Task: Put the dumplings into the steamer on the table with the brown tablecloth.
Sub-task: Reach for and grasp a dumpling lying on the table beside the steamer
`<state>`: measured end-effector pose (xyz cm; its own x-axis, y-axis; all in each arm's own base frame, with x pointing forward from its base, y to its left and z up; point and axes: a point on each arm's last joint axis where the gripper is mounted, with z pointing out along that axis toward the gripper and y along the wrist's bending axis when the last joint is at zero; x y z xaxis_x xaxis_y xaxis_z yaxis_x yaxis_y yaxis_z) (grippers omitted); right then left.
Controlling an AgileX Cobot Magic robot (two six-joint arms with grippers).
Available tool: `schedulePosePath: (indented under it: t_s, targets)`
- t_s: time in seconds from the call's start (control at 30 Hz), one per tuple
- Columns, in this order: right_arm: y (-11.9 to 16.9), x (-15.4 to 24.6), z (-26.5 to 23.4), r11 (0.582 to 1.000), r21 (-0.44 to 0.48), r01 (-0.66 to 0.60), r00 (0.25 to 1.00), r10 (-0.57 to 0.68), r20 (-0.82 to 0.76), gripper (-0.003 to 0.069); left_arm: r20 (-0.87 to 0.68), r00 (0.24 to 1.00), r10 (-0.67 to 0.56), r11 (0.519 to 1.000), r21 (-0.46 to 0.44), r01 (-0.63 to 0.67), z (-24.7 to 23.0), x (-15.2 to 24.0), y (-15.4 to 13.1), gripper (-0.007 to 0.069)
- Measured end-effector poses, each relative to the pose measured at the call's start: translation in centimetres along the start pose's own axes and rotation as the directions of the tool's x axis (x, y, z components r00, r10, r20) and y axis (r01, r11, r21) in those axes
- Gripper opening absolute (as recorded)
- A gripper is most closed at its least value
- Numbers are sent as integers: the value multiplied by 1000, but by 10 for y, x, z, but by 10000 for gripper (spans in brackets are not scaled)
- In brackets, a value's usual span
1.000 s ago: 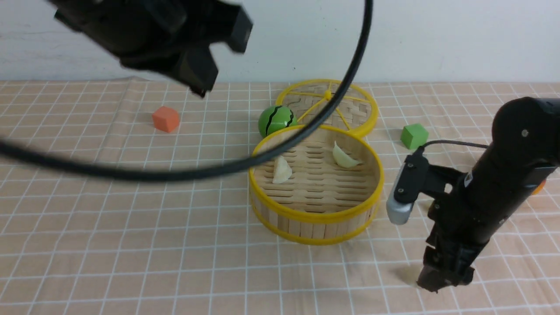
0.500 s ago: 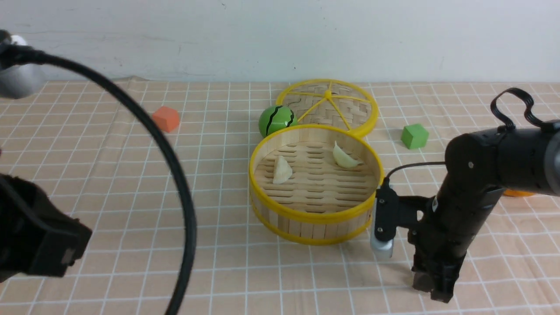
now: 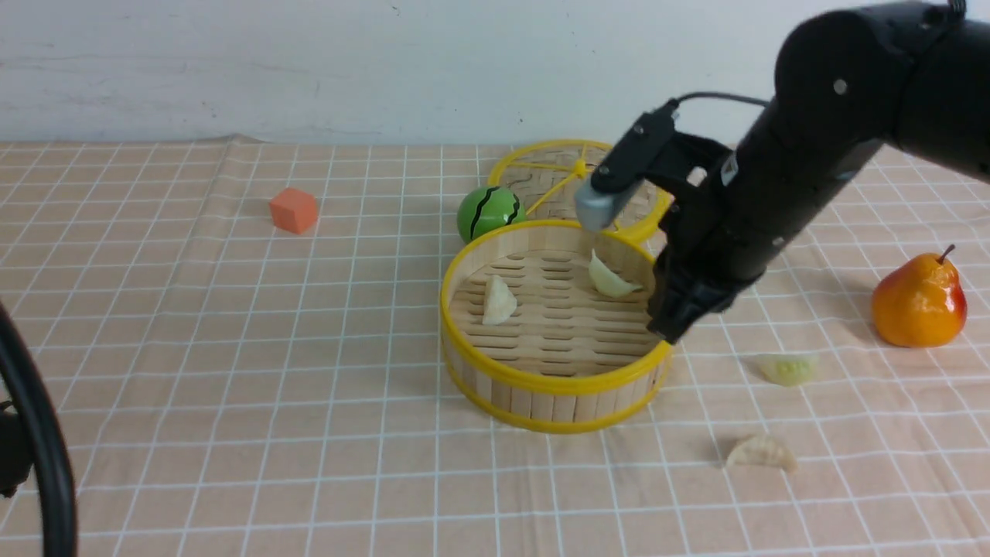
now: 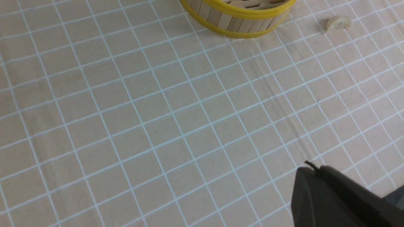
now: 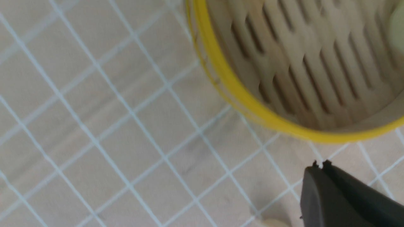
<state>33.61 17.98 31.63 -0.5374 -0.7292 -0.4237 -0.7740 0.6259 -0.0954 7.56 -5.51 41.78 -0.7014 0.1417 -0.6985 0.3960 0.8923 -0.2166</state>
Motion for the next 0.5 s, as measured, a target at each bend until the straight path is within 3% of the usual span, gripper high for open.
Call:
schedulePosePath:
  t_s: [0.2,0.37,0.5]
  targets:
    - [-6,5,-5,999,-11,-52,996,51,-75,-16,0,1000,0,1000,0,0,0,0,0,-13]
    - [-6,51,10,995,-39,-96,969,84,-233,-9,3,1000,3,1000,-8,-3,0,0,1,-13]
    - [1,79,28,997,-10,-72,962,67,-265,-5,16,1000,8,1000,-19,-8,0,-1,2,-13]
